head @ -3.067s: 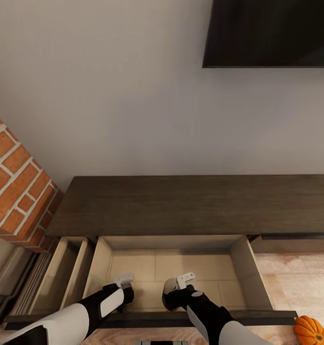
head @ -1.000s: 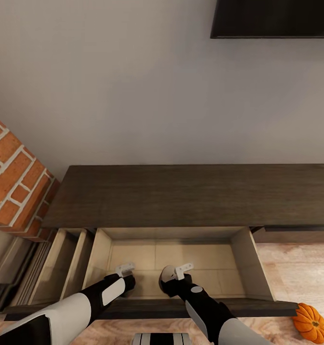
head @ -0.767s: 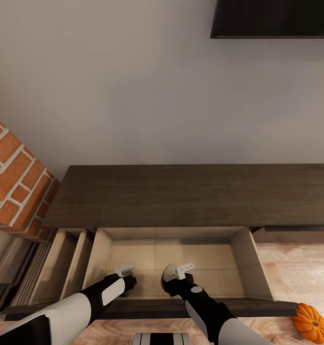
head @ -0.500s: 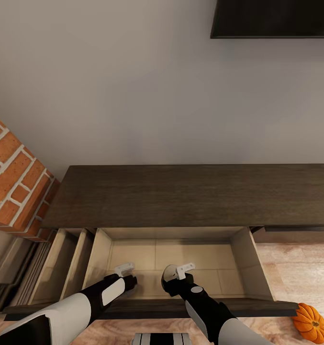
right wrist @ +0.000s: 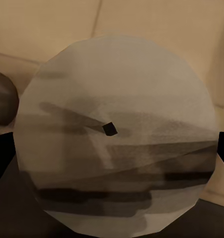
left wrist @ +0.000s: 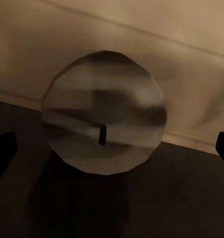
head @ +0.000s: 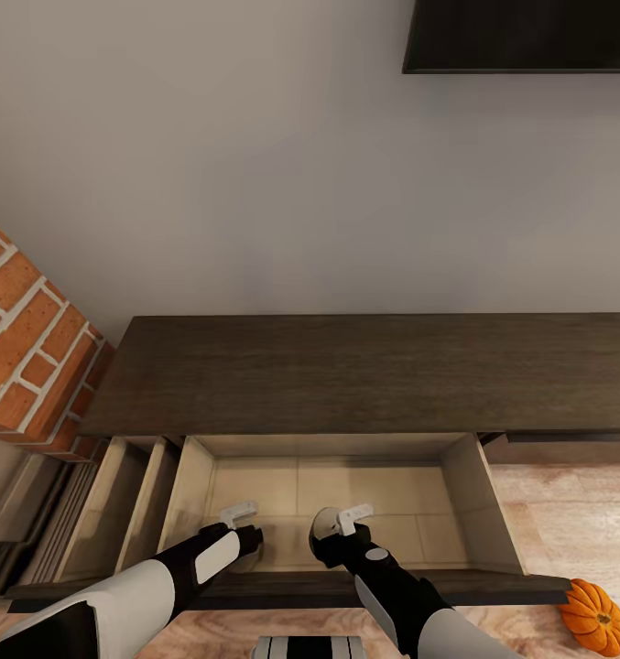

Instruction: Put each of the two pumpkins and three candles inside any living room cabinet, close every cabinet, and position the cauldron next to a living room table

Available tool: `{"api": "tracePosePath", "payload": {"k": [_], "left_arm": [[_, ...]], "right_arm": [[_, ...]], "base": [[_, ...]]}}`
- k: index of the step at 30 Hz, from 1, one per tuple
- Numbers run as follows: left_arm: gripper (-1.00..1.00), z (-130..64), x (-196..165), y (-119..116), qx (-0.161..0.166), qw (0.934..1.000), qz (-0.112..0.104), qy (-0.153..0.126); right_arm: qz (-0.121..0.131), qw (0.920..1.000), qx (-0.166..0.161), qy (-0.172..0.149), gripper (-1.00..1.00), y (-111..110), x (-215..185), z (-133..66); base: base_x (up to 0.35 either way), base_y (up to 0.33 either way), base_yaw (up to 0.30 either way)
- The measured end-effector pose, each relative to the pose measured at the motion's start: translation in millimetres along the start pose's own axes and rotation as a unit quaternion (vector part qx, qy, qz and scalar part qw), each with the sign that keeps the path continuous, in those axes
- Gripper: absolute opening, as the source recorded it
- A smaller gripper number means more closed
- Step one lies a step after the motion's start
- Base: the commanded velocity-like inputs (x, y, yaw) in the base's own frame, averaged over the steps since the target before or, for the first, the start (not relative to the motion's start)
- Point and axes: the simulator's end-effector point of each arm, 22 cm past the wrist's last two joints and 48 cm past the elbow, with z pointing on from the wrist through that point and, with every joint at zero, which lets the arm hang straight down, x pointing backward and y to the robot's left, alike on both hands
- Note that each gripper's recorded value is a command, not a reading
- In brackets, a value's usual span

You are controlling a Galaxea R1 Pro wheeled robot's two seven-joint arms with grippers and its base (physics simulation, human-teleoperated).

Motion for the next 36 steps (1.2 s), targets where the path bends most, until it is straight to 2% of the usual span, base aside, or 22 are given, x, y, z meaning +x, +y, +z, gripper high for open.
{"api": "tracePosePath", "payload": {"k": [6, 25, 31, 36], "left_arm": [[1.00, -0.6, -0.3, -2.5, 0.003, 1.0000, 0.000, 0.000], [1.00, -0.9, -0.4, -3.6, 0.004, 1.0000, 0.000, -0.001], [1.00, -0.9, -0.4, -3.6, 0.004, 1.0000, 0.001, -0.001], [1.00, -1.1, -0.5, -4.8, 0.005, 1.0000, 0.001, -0.001]], "right_arm": [[0.001, 1.0000, 0.001, 0.006, -1.00, -0.5, 7.2, 0.3], [-0.001, 1.0000, 0.002, -0.001, -1.00, -0.8, 5.4, 0.7], [-0.001, 0.9998, 0.001, -0.021, -1.00, 0.4, 0.1, 0.5], [0.000, 0.9997, 0.001, -0.025, -1.00, 0.3, -0.8, 0.4]], "base": [[0.000, 0.000, 0.000], [0.000, 0.000, 0.000], [0.000, 0.000, 0.000], [0.000, 0.000, 0.000]]}}
